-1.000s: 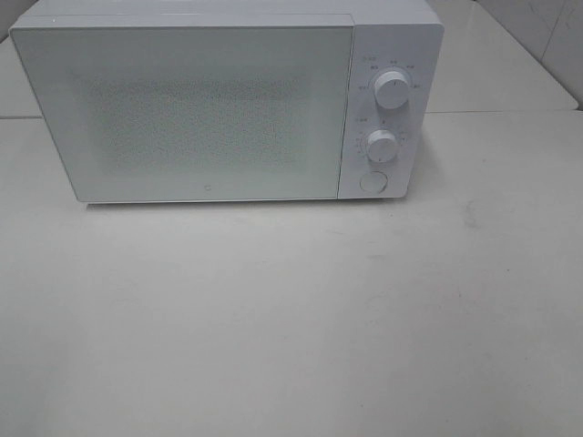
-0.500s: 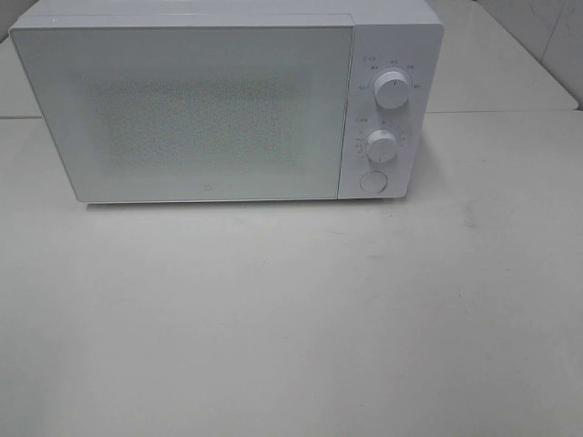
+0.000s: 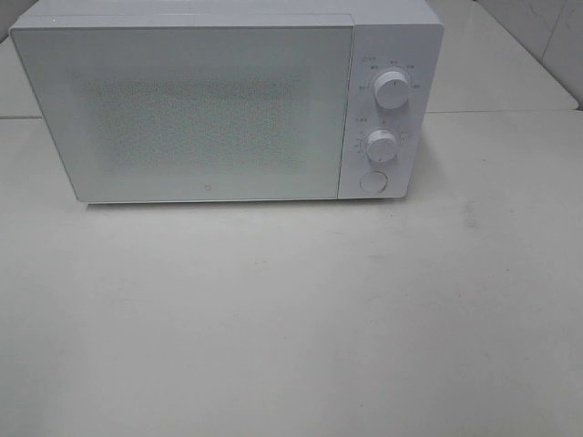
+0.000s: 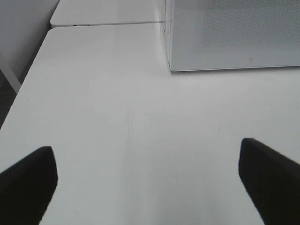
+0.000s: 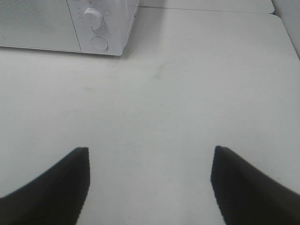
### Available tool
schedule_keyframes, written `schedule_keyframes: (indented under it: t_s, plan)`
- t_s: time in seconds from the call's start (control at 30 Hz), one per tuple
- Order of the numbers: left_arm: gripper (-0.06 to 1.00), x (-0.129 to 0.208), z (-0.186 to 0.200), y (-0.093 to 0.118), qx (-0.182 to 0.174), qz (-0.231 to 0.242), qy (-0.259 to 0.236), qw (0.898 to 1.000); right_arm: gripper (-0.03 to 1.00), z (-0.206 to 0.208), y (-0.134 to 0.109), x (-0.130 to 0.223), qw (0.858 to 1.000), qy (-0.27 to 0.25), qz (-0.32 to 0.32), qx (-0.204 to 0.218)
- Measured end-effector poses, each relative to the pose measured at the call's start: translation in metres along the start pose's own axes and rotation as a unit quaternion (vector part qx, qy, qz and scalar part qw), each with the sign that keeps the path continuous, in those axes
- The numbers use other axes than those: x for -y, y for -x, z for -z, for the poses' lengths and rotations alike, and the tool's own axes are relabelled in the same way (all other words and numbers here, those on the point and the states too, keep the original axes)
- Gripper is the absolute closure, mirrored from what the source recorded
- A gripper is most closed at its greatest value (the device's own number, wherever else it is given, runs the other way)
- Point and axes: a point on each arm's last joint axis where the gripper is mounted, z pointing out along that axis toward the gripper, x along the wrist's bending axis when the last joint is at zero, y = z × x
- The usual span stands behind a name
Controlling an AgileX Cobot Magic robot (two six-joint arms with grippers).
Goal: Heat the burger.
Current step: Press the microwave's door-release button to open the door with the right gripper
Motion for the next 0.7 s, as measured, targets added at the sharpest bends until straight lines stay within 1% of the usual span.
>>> schedule_keyframes:
  t_s: [0.17,0.2,0.27,0.3,0.33,0.53,0.7]
  plan:
    - [-0.05,0.000,0.000,0.000,0.000,0.000,0.000,1.000,0.26,0.001,0.000,-0.001,1.000,0.004,0.000,0.000]
    - [-0.05,0.000,0.000,0.000,0.000,0.000,0.000,1.000,0.26,0.004,0.000,-0.005,1.000,0.017,-0.001,-0.001]
    - [-0.05,0.000,0.000,0.000,0.000,0.000,0.000,1.000,0.26,0.006,0.000,-0.008,1.000,0.025,-0.001,-0.002]
    - [-0.05,0.000,0.000,0.000,0.000,0.000,0.000,1.000,0.26,0.005,-0.001,-0.016,0.999,0.039,0.000,-0.003]
    - [-0.05,0.000,0.000,0.000,0.000,0.000,0.000,1.000,0.26,0.005,-0.001,-0.016,0.999,0.039,0.000,-0.003]
    - [-0.05,0.000,0.000,0.000,0.000,0.000,0.000,1.000,0.26,-0.009,-0.003,-0.033,0.999,0.049,0.003,-0.007]
    - [-0.05,0.000,0.000,0.000,0.000,0.000,0.000,1.000,0.26,-0.023,-0.006,-0.049,0.998,0.067,0.006,-0.011]
